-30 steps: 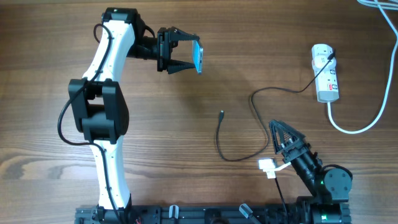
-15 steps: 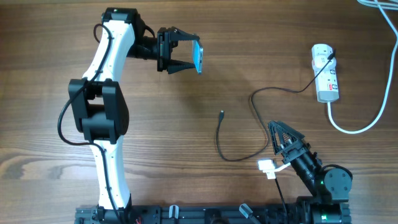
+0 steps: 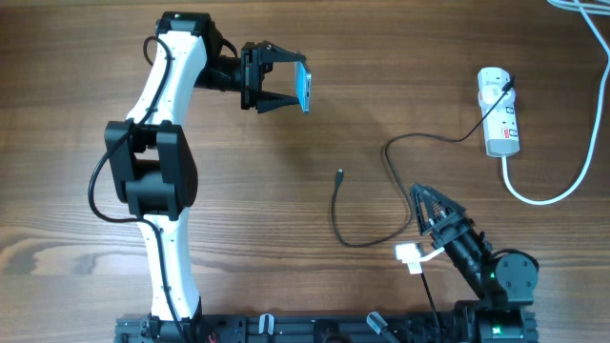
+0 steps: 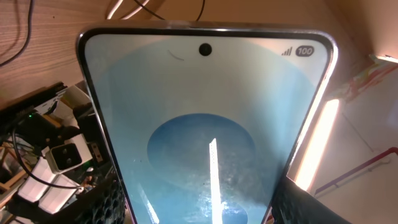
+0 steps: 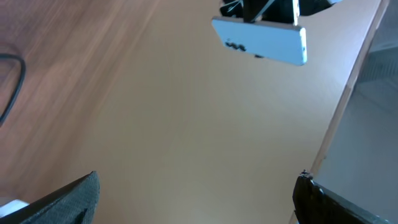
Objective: Plug charger to phone and switch on socket
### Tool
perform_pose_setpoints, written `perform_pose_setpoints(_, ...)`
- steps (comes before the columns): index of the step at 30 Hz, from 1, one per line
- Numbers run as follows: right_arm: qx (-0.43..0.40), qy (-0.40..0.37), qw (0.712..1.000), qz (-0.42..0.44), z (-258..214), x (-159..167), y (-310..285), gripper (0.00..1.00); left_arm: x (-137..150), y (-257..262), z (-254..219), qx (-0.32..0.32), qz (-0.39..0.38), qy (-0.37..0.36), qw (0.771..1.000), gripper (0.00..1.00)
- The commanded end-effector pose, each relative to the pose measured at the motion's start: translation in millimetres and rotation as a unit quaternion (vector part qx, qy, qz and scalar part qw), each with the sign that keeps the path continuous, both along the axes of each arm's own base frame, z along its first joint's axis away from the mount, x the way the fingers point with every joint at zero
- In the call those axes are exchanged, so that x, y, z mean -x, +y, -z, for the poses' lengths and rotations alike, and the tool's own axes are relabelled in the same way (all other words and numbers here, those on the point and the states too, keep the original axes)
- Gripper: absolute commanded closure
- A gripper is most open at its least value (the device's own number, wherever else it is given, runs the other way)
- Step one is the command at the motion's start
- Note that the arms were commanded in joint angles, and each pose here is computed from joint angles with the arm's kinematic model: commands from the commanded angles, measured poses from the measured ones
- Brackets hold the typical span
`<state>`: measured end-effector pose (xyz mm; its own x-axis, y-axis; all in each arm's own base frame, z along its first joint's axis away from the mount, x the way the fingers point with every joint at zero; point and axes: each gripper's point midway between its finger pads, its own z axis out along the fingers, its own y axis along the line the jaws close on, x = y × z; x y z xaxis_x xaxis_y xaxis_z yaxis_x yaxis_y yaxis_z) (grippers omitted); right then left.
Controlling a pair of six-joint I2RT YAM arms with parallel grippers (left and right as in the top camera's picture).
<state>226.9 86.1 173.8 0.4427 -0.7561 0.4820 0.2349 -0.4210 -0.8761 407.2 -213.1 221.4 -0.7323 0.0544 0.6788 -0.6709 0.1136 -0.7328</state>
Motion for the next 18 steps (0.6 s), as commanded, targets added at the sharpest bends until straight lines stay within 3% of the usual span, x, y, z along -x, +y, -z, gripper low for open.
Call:
perform_pose_setpoints(1,-0.015,-0.01,1.0,0.025,-7.9,-4.6,-7.5,0.0,2.2,1.3,-35.2,0.029,-0.01,-0.043,0.999,0.37)
perform_pose_setpoints(7,-0.221,-0.002,0.974,-0.047,-61.5,11.0,5.5,0.0,2.3,1.3,-34.6,0.028,-0.009,-0.043,0.999,0.38)
perform_pose_setpoints(12,-0.444,0.077,0.879,-0.156,-107.2,36.3,14.2,0.0,2.4,1.3,-34.6,0.028,-0.009,-0.05,0.998,0.38)
perform_pose_setpoints(18,-0.322,0.088,0.918,-0.213,-83.2,51.8,42.0,0.0,2.7,1.5,-33.3,0.025,-0.008,-0.054,0.998,0.38)
